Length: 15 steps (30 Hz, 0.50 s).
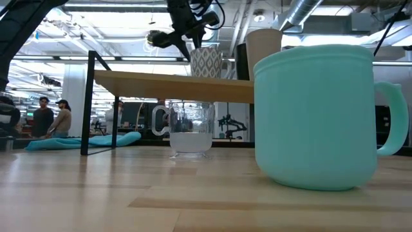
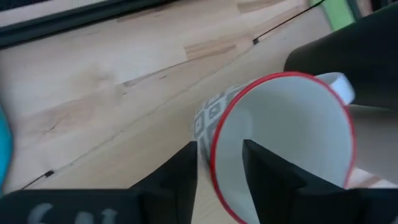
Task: Stack small to large cups/mugs on shelf
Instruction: Put the gray patterned mug on the shelf
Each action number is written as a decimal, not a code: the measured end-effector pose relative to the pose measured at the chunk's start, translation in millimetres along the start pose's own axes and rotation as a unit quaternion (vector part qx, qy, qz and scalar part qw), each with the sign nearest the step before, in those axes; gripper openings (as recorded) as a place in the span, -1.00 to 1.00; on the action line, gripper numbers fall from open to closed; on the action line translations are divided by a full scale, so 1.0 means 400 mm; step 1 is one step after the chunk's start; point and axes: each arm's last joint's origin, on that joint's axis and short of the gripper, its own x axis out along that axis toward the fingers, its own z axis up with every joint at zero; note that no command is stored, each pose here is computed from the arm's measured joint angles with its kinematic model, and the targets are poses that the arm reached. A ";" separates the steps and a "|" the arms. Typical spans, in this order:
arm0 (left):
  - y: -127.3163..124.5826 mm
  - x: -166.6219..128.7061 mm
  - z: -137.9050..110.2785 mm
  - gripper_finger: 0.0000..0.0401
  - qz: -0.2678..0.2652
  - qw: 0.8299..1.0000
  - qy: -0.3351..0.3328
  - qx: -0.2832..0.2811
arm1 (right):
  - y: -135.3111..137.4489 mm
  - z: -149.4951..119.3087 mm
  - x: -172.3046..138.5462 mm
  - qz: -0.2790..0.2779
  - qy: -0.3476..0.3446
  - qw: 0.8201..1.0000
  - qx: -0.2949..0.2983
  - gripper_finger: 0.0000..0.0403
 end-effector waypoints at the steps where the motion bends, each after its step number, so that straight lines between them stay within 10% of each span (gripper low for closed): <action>1: -0.001 -0.004 0.001 -0.39 -0.002 1.000 -0.004 0.002 | 0.000 0.000 0.000 0.000 0.000 1.000 0.000 0.44; 15: -0.009 -0.141 -0.020 -0.17 -0.044 0.998 -0.044 -0.005 | 0.002 0.000 0.000 0.005 0.002 1.000 0.002 0.44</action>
